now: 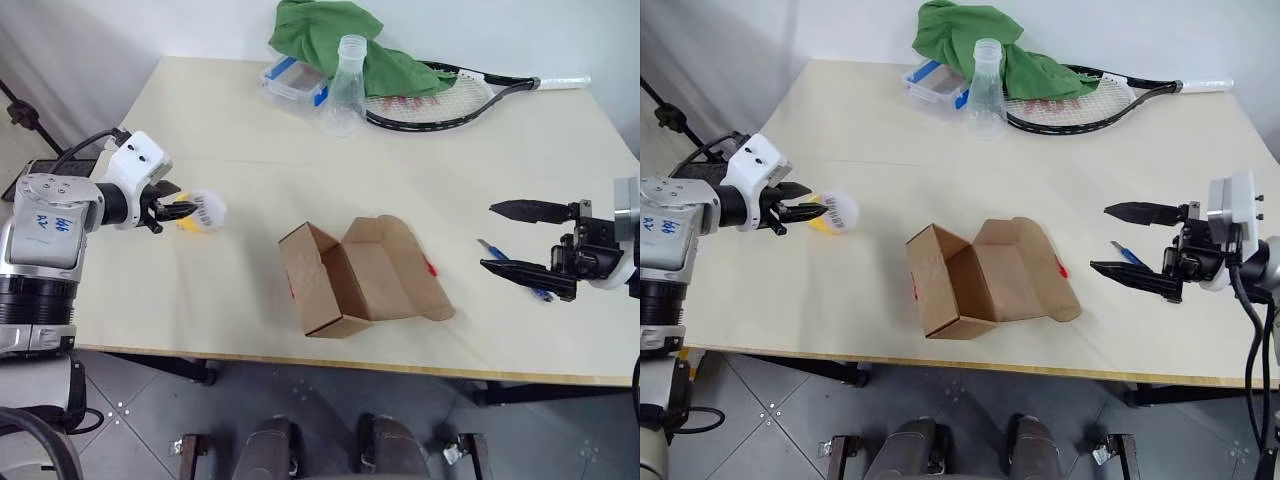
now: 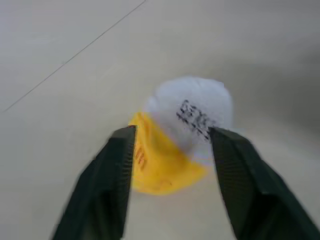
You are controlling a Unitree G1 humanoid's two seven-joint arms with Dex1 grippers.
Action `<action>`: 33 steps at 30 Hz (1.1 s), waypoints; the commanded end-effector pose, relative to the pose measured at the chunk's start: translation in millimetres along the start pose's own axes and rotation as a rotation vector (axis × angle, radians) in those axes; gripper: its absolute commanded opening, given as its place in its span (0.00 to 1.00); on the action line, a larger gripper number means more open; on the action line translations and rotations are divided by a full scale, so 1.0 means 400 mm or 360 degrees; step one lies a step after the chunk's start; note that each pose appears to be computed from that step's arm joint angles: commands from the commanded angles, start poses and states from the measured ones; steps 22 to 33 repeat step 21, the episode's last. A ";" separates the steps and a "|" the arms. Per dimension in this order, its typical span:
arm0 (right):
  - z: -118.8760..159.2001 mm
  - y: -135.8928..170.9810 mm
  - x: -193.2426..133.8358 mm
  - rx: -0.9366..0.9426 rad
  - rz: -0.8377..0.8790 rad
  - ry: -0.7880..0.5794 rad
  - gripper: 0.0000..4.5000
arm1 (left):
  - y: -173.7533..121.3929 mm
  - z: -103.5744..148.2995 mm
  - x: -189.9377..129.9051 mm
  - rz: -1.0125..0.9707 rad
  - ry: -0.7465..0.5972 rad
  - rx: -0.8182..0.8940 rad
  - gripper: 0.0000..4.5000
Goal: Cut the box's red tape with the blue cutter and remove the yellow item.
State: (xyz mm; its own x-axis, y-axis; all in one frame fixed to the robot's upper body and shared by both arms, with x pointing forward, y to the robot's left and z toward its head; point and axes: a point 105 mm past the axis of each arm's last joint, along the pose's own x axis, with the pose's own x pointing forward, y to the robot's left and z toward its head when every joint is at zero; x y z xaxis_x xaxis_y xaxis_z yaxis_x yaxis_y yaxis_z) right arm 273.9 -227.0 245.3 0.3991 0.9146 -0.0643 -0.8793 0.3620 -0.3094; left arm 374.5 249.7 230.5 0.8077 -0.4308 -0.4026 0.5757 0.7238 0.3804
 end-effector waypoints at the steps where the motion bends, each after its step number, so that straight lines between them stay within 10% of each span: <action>1: 0.009 -0.016 -0.010 -0.0032 0.0004 -0.0012 1.00 | -0.011 0.065 -0.069 -0.0038 -0.0250 0.0024 0.81; 4: -0.010 -0.038 -0.027 -0.0047 -0.0062 -0.0008 1.00 | -0.037 0.056 -0.104 -0.0092 -0.0304 0.0069 0.99; 12: -0.125 -0.049 -0.096 0.0142 -0.0044 0.0133 1.00 | -0.126 -0.031 -0.182 -0.0252 -0.0667 -0.0031 0.99; 18: -0.249 -0.048 -0.124 0.0204 -0.0050 0.0416 1.00 | -0.258 -0.205 -0.192 -0.0362 -0.0529 -0.0102 0.99; 33: -0.261 -0.065 -0.126 0.0181 -0.0129 0.0410 1.00 | -0.291 -0.206 -0.189 -0.0378 -0.0555 -0.0120 0.99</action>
